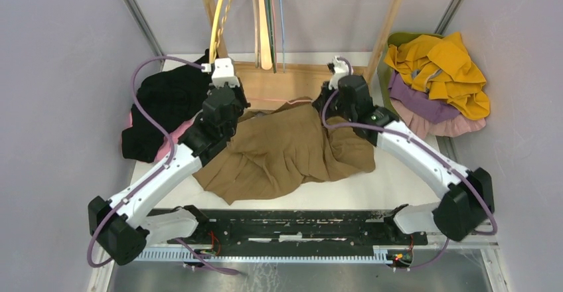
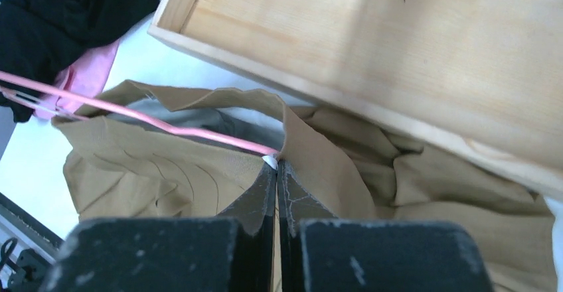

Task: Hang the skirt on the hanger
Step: Hang the skirt on the hanger.

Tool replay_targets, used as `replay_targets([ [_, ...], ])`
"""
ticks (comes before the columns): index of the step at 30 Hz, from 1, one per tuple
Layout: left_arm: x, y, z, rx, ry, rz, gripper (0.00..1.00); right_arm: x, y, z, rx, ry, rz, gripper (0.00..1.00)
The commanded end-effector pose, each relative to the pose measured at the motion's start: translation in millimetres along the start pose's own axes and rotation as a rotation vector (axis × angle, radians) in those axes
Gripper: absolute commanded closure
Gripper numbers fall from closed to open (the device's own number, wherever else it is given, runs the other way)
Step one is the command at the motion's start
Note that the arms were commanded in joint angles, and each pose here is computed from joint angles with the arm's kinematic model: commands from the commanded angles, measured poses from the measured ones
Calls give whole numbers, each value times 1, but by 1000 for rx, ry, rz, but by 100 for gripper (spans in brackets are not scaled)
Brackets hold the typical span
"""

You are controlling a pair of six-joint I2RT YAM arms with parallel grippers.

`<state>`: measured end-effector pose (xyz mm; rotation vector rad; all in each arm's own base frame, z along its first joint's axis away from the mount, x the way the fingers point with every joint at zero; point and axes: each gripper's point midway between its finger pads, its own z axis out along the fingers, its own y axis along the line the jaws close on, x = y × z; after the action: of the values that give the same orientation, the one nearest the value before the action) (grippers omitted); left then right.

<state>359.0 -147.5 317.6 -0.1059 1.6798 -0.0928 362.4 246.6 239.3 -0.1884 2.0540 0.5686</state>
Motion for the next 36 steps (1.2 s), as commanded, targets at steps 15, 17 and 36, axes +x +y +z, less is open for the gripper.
replay_targets([
  [15, 147, -86, -98, 249, 190, 8, 97, 170, -64, -54, 86, 157, 143, 98],
  [17, 151, -82, -102, 247, 195, -8, 97, 178, -63, -58, 74, 169, 158, 96],
  [36, 107, -66, -95, 120, 96, 21, 97, 142, -44, -100, 2, 130, 94, 78],
])
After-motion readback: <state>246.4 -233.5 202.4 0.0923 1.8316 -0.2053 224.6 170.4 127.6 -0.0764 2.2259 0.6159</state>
